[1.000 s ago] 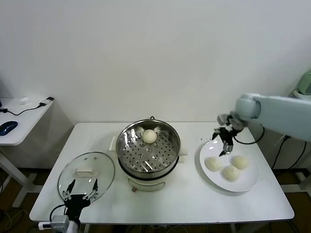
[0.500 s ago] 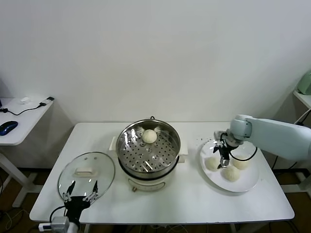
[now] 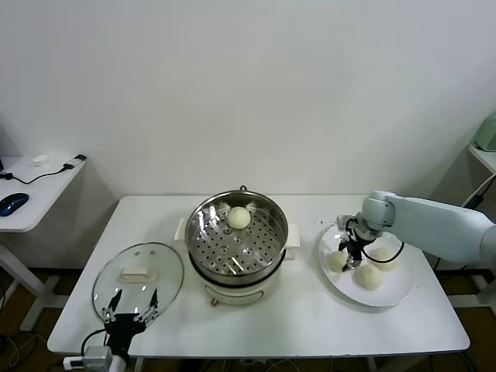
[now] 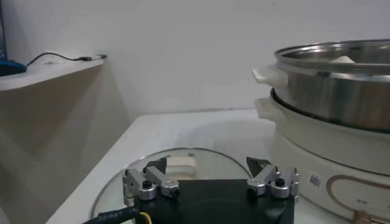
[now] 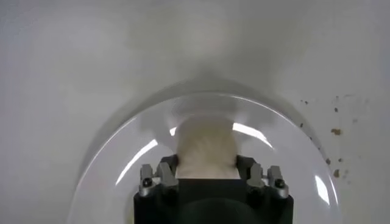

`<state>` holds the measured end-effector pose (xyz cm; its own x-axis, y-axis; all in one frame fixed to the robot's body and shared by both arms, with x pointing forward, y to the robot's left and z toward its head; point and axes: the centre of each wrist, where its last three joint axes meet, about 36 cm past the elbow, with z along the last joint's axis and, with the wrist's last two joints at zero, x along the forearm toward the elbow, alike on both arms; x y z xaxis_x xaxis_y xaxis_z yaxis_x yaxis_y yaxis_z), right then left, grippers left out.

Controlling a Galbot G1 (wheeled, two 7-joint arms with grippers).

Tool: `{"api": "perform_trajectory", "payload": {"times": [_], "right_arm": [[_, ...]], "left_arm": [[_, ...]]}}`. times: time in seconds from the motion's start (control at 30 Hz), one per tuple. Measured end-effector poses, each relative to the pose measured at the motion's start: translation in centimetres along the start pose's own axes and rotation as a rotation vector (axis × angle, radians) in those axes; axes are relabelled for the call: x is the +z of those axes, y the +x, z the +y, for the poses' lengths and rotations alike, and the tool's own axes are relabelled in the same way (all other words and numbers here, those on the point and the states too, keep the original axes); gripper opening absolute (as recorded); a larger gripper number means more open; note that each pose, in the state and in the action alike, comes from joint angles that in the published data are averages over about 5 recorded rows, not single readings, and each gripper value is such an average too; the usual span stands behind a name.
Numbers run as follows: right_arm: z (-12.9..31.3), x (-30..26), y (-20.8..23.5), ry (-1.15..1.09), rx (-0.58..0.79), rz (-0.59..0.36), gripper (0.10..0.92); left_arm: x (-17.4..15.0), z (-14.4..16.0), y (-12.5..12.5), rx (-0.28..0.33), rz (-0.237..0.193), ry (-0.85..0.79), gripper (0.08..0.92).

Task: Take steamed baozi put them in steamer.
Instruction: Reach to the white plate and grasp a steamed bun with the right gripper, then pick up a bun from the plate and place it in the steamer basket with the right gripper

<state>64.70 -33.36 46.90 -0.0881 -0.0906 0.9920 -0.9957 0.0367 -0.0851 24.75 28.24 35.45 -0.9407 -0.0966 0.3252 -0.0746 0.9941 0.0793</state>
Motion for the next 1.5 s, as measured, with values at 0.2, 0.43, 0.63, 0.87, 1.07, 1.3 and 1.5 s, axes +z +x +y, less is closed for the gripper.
{"api": "perform_trajectory", "payload": {"times": [0.2,0.43,0.63,0.87,1.07,1.3,1.5], "right_arm": [[-1.8,-1.2,5.0,0.028,0.024,-0.013,0.628],[-4.7,-5.8,15.1,0.049,0.1,-0.075,0.628],[-4.9,-14.4,22.1,0.102,0.152,-0.171,0.628],[-2.7,-25.6,23.8,0.178,0.149,-0.228,0.628],[-0.6,-32.5,20.4,0.221,0.122,-0.212,0.628],[0.8,-36.2,15.3,0.234,0.106,-0.173,0.628],[1.3,-37.6,11.8,0.228,0.106,-0.156,0.628]], "left_arm": [[-0.1,-0.1,0.0,0.002,0.003,0.0,0.823],[-0.6,0.0,-0.1,0.011,-0.003,0.001,0.823],[-1.4,-0.2,-0.2,0.023,-0.018,0.003,0.823],[-2.0,-0.3,-0.3,0.024,-0.034,0.006,0.823],[-2.1,-0.2,-0.3,0.019,-0.037,0.009,0.823],[-2.2,-0.3,-0.3,0.017,-0.038,0.018,0.823],[-2.3,-0.5,-0.4,0.021,-0.038,0.024,0.823]]}}
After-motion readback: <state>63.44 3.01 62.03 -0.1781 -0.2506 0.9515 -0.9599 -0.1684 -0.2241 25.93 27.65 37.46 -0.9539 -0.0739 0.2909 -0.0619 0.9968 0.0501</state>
